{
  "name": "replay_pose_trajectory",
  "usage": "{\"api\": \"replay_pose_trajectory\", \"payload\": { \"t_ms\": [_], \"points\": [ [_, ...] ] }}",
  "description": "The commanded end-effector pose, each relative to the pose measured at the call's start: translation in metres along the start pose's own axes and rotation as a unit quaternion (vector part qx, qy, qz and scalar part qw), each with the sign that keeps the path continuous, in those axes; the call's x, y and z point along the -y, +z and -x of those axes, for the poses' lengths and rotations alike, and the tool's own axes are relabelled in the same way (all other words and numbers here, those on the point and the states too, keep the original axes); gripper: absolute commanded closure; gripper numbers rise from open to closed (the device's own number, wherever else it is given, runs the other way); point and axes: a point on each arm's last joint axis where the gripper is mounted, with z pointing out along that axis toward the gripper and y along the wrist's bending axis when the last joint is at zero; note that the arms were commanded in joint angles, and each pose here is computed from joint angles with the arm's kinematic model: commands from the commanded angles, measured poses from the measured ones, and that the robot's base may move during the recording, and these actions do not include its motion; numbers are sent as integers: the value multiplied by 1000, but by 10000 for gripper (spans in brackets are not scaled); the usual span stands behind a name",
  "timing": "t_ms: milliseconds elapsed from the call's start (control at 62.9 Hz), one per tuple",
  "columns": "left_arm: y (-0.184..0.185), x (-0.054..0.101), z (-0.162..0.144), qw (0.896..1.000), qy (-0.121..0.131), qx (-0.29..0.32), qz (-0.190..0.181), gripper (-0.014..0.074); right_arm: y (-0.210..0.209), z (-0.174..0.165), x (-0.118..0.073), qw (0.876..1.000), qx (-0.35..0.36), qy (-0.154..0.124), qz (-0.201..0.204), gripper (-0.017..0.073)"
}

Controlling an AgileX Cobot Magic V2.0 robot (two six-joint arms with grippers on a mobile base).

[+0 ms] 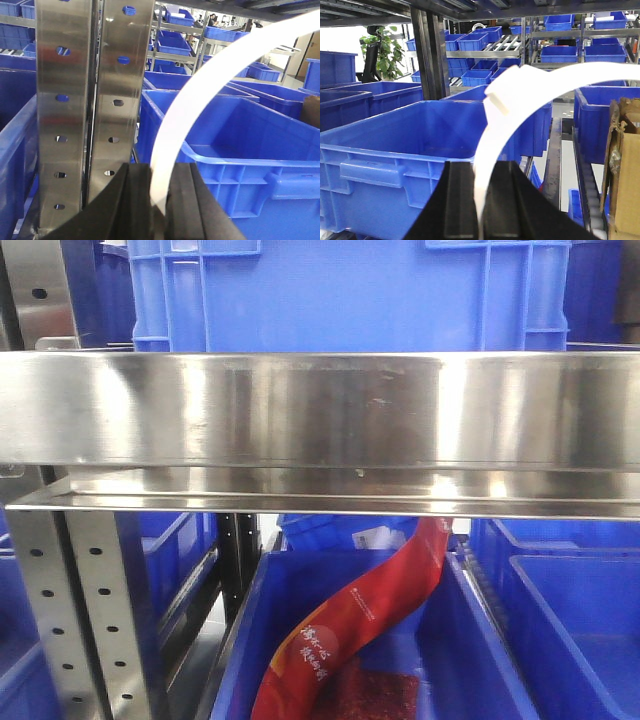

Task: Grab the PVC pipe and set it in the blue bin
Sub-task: 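Lower both clamps into the blue bin and open both grippers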

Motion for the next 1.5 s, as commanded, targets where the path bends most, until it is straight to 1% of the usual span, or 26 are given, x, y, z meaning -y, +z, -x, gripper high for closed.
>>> {"api": "replay_pose_trajectory", "payload": {
  "t_ms": [0, 32, 64, 111, 159, 191, 255, 302, 382, 573, 636, 716, 796, 907, 939, 1018, 1082, 1225, 1289, 1352, 1432, 1480],
  "points": [
    [6, 2, 3, 999, -38, 18, -12, 704, 5, 2, 0, 1000, 9, -6, -1, 727],
    [9, 4, 4, 999, -44, 16, -18, 704, 9, 2, -1, 1000, 10, -4, 1, 727],
    [14, 7, 4, 999, -41, 9, -28, 704, 14, 4, -2, 1000, 17, 5, 8, 727],
    [26, 14, 3, 999, -17, -9, -43, 704, 26, 5, -4, 999, 22, 17, 17, 727],
    [35, 21, 5, 998, 10, -16, -60, 704, 39, 4, -6, 999, 22, 17, 21, 727],
    [43, 28, 6, 997, 23, -18, -76, 704, 50, 3, -7, 999, 22, 17, 27, 727],
    [57, 41, 9, 994, 33, -18, -103, 704, 67, 0, -10, 999, 22, 17, 36, 727],
    [67, 51, 15, 992, 40, -6, -118, 704, 82, -3, -13, 999, 10, 16, 40, 727],
    [86, 64, 22, 990, 41, 2, -135, 704, 103, -3, -19, 999, -14, 15, 50, 727],
    [134, 79, 40, 990, 38, 2, -133, 704, 153, 5, -37, 995, -68, 11, 70, 727],
    [150, 84, 45, 990, 38, 2, -134, 704, 170, 7, -43, 993, -96, 8, 71, 727],
    [170, 90, 48, 990, 40, -12, -133, 704, 192, 10, -49, 989, -134, 4, 69, 727],
    [188, 95, 46, 989, 44, -43, -131, 704, 208, 17, -53, 984, -165, 1, 64, 727],
    [211, 101, 50, 989, 46, -60, -128, 704, 234, 22, -58, 977, -205, -11, 59, 727],
    [217, 101, 50, 989, 47, -64, -126, 704, 239, 26, -59, 977, -205, -14, 59, 727],
    [233, 103, 47, 989, 48, -72, -123, 704, 252, 28, -62, 976, -208, -13, 59, 727],
    [242, 101, 46, 989, 47, -72, -119, 704, 261, 27, -64, 976, -209, -13, 59, 727],
    [252, 98, 41, 989, 51, -77, -113, 704, 273, 18, -65, 972, -228, -14, 57, 722],
    [253, 97, 38, 989, 53, -84, -110, 704, 274, 16, -66, 971, -231, -11, 60, 682],
    [254, 95, 39, 989, 52, -84, -108, 694, 276, 14, -69, 971, -232, -10, 64, 618],
    [254, 95, 39, 989, 52, -84, -108, 638, 275, 13, -75, 970, -234, -12, 72, 498],
    [254, 95, 38, 989, 53, -86, -107, 582, 275, 12, -77, 969, -234, -14, 75, 437]
  ]
}}
